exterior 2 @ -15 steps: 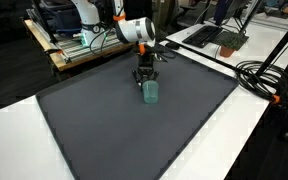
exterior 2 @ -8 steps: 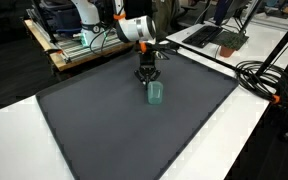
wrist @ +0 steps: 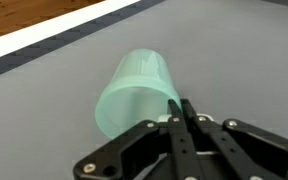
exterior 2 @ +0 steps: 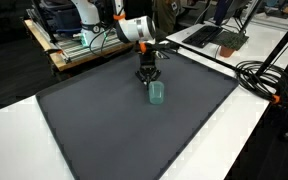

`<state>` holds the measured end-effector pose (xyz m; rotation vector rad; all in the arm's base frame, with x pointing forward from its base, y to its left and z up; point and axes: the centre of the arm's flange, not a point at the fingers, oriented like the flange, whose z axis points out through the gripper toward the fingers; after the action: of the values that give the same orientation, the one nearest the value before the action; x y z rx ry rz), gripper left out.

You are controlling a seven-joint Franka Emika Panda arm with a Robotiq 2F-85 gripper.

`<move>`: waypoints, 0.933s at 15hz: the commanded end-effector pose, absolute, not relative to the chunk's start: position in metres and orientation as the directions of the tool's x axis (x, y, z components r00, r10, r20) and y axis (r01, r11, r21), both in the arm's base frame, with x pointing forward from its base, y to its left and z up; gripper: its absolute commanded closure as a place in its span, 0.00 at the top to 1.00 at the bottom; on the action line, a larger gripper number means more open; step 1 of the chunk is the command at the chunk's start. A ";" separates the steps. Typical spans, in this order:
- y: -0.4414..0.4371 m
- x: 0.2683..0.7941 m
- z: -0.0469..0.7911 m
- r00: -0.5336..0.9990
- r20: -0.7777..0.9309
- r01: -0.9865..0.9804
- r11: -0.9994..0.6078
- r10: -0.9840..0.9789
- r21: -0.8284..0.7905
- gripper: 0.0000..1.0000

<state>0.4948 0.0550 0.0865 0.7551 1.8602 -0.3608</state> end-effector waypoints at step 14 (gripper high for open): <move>0.072 0.467 0.139 -0.192 -0.908 0.578 0.791 0.372 0.202 0.01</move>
<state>0.4805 0.0727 0.1241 0.7520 1.8213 -0.2591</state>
